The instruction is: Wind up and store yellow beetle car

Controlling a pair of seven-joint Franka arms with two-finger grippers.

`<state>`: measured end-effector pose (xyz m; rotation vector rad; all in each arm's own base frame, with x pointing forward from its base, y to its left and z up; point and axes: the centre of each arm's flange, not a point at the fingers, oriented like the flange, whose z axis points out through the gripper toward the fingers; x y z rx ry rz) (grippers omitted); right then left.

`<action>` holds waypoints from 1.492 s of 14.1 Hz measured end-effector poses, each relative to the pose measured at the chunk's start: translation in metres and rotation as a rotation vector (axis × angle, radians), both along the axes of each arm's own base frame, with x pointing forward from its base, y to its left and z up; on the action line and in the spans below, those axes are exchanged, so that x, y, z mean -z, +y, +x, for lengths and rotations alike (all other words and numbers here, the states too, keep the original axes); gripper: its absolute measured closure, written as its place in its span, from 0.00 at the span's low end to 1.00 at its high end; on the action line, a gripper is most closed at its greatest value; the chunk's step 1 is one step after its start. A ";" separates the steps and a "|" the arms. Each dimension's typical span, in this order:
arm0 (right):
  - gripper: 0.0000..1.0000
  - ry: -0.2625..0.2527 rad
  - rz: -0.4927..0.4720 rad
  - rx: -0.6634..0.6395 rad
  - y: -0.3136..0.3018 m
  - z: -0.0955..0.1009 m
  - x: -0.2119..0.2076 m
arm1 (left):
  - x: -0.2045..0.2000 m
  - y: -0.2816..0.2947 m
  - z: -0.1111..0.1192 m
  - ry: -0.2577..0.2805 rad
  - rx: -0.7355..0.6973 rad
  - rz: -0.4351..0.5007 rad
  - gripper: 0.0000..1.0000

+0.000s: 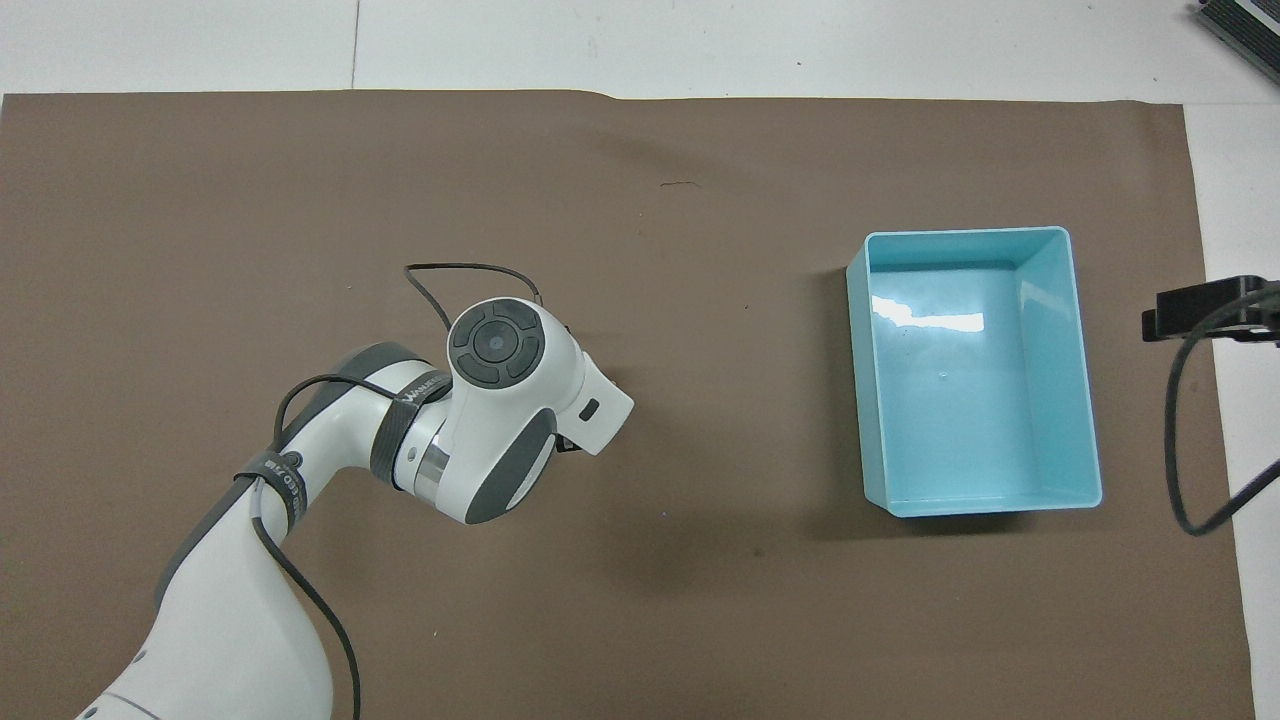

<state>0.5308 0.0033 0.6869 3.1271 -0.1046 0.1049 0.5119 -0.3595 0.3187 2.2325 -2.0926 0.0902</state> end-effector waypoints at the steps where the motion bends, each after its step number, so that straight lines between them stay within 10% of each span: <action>1: 0.00 0.000 0.000 0.000 0.000 0.000 0.000 | 0.000 0.001 0.000 0.001 0.000 0.003 0.58; 21: 0.00 0.000 0.000 0.000 0.000 0.000 0.000 | 0.000 0.068 0.016 0.047 -0.009 0.095 0.58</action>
